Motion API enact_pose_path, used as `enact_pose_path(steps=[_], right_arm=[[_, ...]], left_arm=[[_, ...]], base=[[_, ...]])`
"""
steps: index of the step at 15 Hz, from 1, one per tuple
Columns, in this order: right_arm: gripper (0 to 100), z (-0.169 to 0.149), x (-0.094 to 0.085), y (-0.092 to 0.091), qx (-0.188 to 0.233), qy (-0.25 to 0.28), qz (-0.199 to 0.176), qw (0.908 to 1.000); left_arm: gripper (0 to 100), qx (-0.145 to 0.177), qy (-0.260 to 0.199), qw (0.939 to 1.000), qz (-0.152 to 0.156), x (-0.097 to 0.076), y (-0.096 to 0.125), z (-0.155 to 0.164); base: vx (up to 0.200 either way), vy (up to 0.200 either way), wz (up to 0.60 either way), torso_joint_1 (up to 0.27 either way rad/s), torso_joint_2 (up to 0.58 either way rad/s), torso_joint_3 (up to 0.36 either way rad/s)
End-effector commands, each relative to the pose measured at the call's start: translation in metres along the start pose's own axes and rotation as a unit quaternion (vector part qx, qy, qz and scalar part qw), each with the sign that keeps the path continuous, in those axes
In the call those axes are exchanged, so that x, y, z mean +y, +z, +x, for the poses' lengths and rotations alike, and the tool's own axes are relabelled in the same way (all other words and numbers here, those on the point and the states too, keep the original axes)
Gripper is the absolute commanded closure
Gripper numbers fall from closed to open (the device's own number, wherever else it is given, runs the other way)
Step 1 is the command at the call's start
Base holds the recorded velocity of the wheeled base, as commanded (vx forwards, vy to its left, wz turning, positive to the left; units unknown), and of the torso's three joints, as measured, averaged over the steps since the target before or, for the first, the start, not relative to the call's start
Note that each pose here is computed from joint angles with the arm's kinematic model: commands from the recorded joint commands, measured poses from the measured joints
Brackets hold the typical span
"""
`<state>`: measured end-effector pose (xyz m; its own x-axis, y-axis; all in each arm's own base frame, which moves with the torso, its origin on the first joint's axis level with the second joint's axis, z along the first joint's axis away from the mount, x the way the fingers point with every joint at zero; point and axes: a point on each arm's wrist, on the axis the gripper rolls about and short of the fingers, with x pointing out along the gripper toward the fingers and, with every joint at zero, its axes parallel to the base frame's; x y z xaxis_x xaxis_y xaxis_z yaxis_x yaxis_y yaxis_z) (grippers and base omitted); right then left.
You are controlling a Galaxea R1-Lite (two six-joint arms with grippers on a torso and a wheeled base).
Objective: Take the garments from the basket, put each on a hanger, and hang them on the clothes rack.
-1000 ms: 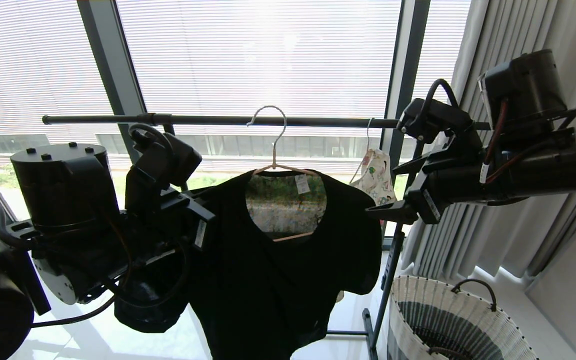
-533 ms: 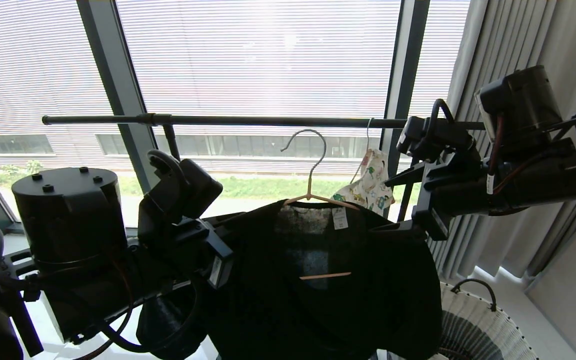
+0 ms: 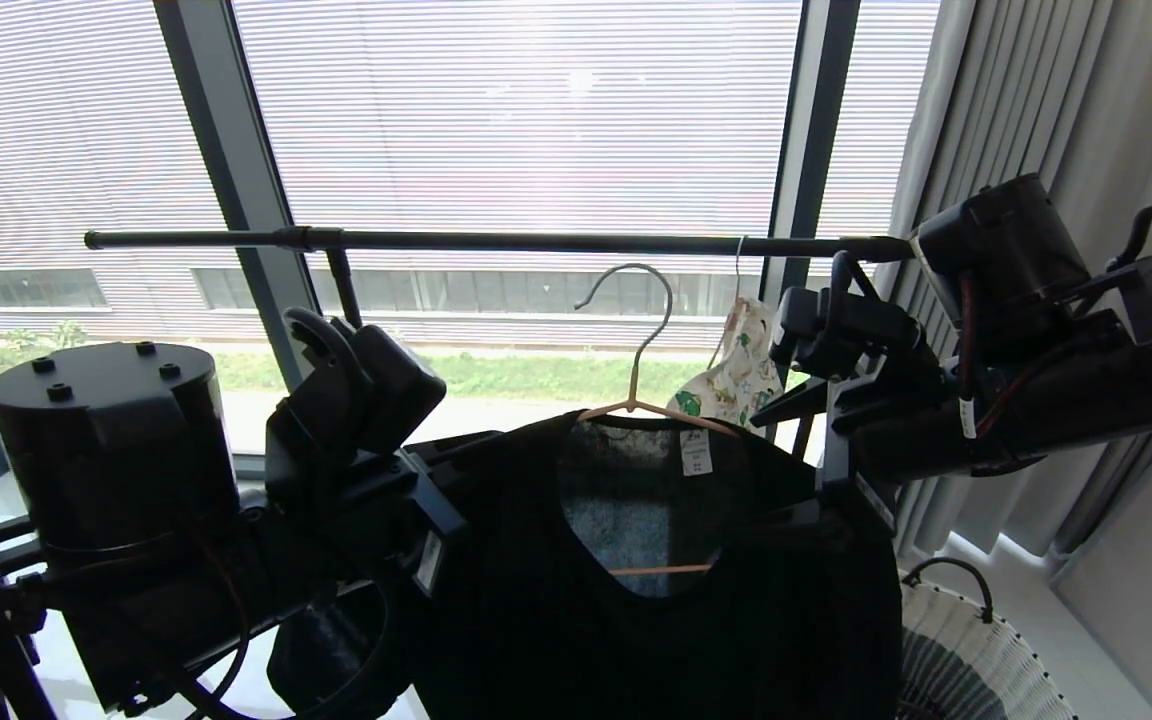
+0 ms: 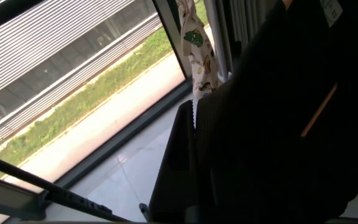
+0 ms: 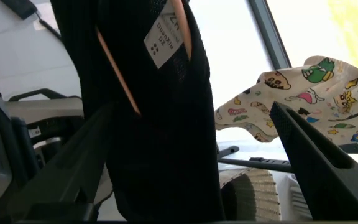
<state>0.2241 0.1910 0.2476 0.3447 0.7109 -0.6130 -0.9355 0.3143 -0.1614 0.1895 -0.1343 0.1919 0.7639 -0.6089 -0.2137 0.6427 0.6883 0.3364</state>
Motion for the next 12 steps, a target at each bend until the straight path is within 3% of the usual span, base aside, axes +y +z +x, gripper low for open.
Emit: enact_pose_path(steps=[1,5,9,10,12], right_arm=[[0,0.005,-0.002,0.0,0.002,0.002,0.001,1.0],[0,0.016,-0.005,0.006,-0.008,0.026,0.0,0.9996],[0,0.019,-0.003,0.008,-0.009,0.033,-0.003,0.9994],[100,0.019,-0.003,0.008,-0.011,0.033,-0.004,0.9994],[100,0.018,-0.003,0.009,-0.011,0.032,-0.004,0.9994]], left_arm=[[100,-0.016,-0.004,0.9999,0.004,-0.003,0.006,-0.008],[100,-0.046,0.004,0.9989,0.006,-0.003,0.011,-0.01],[100,-0.043,0.001,0.999,0.007,-0.004,0.009,-0.01],[100,-0.041,0.0,0.9991,0.006,-0.004,0.008,-0.01],[100,-0.039,-0.001,0.9992,0.006,-0.005,0.007,-0.011]], base=[[0.0,0.0,0.0,0.0,0.0,0.0],[0.0,0.0,0.0,0.0,0.0,0.0],[0.0,0.0,0.0,0.0,0.0,0.0],[0.0,0.0,0.0,0.0,0.0,0.0],[0.0,0.0,0.0,0.0,0.0,0.0]])
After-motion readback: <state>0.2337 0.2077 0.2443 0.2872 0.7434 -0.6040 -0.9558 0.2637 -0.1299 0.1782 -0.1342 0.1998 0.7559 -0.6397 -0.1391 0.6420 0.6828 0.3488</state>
